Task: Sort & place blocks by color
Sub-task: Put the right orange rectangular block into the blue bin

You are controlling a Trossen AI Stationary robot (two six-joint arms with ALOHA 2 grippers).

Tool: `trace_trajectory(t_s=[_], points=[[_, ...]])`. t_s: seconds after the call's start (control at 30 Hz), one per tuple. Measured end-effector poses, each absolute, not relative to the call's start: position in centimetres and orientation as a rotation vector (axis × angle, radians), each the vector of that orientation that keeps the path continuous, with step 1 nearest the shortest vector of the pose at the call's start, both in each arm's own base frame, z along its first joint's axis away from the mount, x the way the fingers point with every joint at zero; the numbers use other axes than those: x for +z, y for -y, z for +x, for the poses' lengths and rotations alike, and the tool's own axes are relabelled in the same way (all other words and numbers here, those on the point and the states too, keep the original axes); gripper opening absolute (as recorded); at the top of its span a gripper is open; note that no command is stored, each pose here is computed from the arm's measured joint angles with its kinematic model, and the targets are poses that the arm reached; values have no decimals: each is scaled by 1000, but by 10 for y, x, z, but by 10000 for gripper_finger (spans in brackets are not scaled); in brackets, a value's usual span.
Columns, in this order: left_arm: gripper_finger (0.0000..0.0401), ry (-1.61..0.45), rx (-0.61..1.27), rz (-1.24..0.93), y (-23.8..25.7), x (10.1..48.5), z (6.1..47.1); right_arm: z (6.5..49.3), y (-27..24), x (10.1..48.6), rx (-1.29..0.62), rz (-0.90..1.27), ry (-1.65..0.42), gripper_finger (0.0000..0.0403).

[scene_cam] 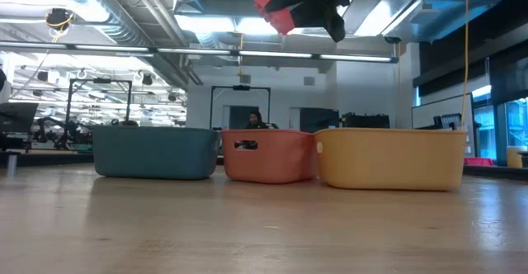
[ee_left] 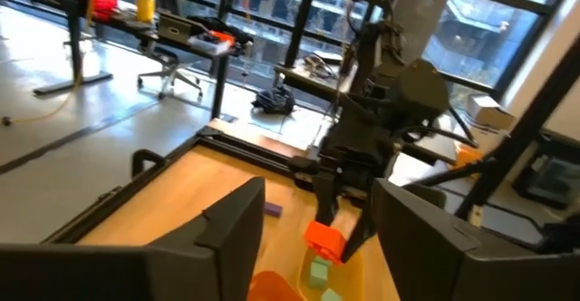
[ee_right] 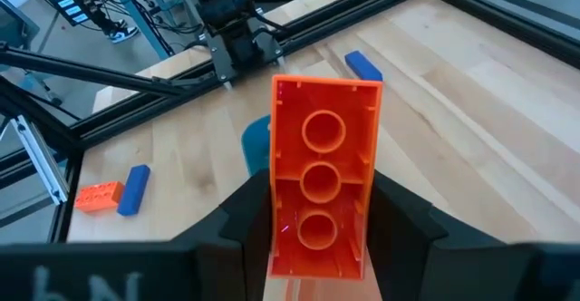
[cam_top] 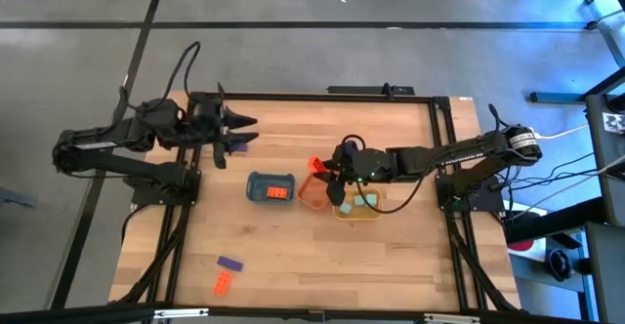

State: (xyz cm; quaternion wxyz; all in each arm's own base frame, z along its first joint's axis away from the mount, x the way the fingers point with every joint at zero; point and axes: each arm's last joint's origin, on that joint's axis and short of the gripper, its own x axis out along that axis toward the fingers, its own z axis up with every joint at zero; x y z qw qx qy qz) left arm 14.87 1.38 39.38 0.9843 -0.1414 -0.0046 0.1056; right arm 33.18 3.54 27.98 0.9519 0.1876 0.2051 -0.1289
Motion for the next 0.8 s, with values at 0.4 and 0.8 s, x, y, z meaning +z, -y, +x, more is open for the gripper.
trace_trajectory(t_s=[0.4, 0.8], points=[[221, -11, 179, -287, -13, 391, 159, 332, -35, 280, -261, 382, -415, 138], [221, -66, 100, -280, -2, 378, 199, 336, -37, 288, -193, 409, -334, 138]])
